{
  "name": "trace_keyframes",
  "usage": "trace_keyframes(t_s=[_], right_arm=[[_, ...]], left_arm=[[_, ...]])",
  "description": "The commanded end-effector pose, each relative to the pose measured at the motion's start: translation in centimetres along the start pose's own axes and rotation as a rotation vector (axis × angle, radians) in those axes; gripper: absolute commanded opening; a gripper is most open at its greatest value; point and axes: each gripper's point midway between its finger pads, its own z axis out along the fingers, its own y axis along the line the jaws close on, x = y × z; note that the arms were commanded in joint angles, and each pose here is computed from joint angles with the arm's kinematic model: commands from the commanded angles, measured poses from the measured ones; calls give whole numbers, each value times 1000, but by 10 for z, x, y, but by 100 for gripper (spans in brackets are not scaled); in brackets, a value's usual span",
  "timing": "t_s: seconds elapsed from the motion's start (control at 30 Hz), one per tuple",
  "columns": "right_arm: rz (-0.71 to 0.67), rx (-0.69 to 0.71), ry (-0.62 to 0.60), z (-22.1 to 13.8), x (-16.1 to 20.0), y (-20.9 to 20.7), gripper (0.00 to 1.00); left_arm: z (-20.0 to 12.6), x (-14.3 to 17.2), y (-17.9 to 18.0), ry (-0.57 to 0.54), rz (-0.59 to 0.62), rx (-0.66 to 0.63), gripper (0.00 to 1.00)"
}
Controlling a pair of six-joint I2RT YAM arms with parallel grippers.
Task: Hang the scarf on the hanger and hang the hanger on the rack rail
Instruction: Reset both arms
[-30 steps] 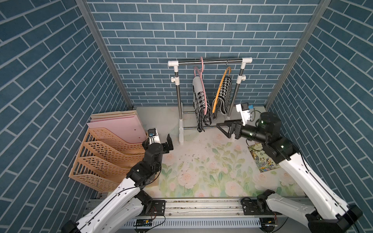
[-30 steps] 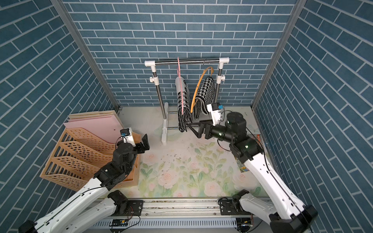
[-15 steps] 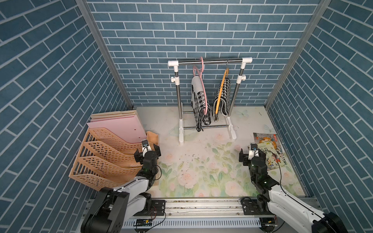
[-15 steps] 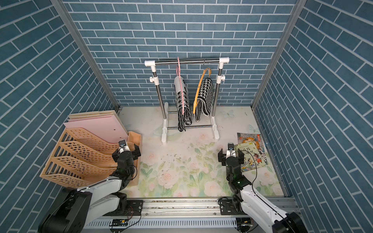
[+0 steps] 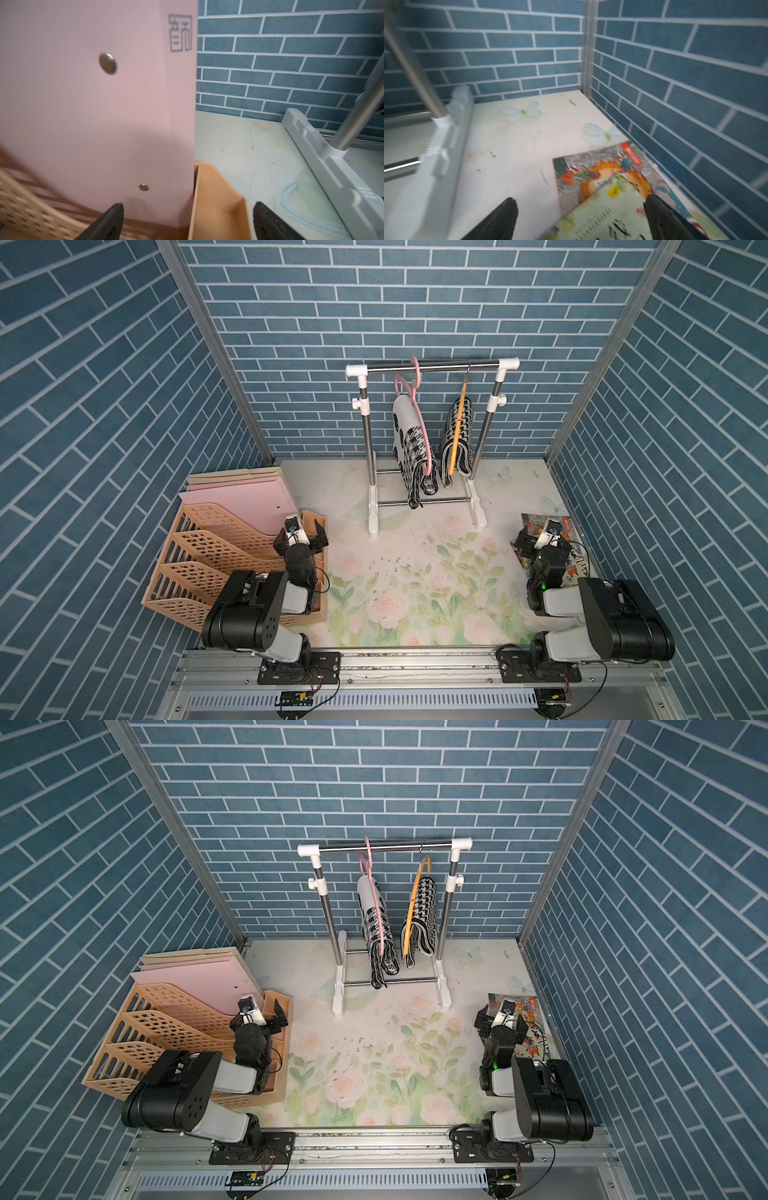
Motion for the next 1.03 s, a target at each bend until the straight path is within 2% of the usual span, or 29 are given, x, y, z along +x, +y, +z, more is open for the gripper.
trace_keyframes(t_s=[0.0, 0.27, 0.4, 1.0], right_arm=[[-31, -149, -48, 3, -10, 28, 100], [-54, -163, -43, 9, -12, 35, 100], [-91, -245, -34, 10, -10, 50, 100], [-95, -249, -30, 10, -9, 51, 100]], left_arm=[[8, -7, -10, -9, 15, 47, 100], [6, -9, -10, -23, 9, 50, 100], [6, -8, -10, -18, 11, 49, 100], [6, -8, -10, -19, 10, 51, 100]])
